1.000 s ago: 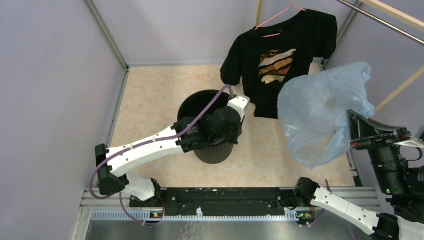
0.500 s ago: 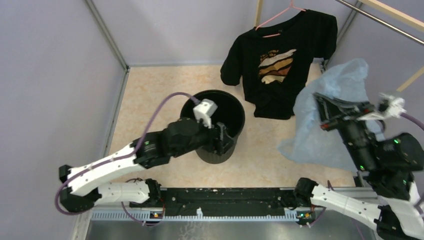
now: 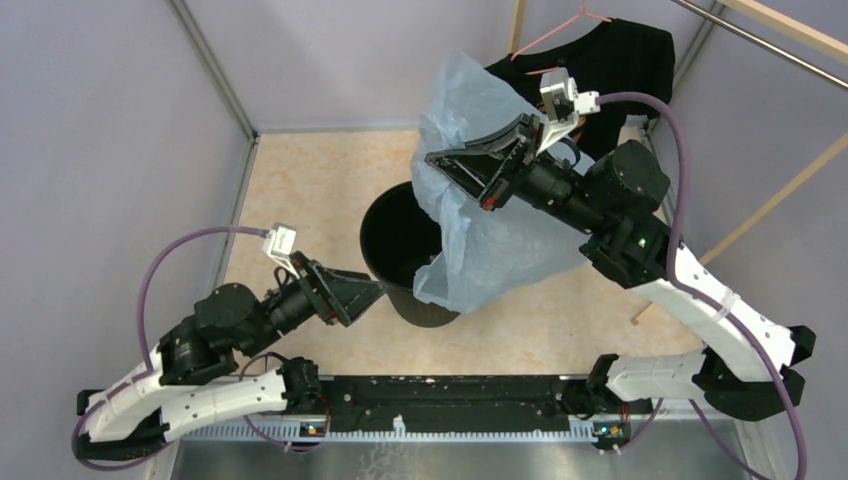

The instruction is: Put the trash bags into the trash bin

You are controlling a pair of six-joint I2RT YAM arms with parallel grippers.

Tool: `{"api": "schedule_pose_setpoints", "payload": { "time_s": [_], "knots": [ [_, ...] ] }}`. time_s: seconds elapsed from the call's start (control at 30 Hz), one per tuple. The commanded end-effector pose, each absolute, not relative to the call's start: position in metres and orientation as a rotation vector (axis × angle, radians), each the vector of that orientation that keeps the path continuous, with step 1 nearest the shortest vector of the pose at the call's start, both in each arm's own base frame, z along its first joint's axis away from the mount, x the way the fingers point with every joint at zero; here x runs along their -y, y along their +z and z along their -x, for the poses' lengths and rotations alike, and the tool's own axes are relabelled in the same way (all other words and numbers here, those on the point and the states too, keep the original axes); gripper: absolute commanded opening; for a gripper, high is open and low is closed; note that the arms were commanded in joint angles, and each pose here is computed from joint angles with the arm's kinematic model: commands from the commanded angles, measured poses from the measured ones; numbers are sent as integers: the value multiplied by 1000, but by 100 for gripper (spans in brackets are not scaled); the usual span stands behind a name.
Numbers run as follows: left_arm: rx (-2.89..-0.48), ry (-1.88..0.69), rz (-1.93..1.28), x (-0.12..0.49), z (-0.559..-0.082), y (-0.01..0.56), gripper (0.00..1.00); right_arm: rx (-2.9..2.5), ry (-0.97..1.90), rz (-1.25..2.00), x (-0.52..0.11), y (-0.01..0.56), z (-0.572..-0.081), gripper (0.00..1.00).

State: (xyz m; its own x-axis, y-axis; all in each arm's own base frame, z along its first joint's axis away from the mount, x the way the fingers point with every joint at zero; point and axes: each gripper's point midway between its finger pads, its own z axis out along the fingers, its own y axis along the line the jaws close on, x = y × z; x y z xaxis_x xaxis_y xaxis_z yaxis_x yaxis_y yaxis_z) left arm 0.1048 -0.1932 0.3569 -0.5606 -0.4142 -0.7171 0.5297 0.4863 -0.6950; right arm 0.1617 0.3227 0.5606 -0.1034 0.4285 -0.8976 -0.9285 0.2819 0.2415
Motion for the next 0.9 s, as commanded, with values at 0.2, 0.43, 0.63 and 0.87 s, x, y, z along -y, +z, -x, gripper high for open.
{"api": "schedule_pose_setpoints", "payload": {
  "time_s": [0.2,0.43,0.63,0.87],
  "knots": [
    [-1808,-1214,-40,168,-101,353,97,-844,1325,131,-218,647,-142,0],
    [-1794,-1195,-54,159,-100,362,98,-900,1364,-157,-178,608,-156,0],
    [-1713,-1266,-87,152,-90,403,97,-1124,1333,-305,-188,521,-183,0],
    [-1719,-1259,-162,156,-85,437,95,-1312,1077,-306,-183,450,-206,0]
  ]
}}
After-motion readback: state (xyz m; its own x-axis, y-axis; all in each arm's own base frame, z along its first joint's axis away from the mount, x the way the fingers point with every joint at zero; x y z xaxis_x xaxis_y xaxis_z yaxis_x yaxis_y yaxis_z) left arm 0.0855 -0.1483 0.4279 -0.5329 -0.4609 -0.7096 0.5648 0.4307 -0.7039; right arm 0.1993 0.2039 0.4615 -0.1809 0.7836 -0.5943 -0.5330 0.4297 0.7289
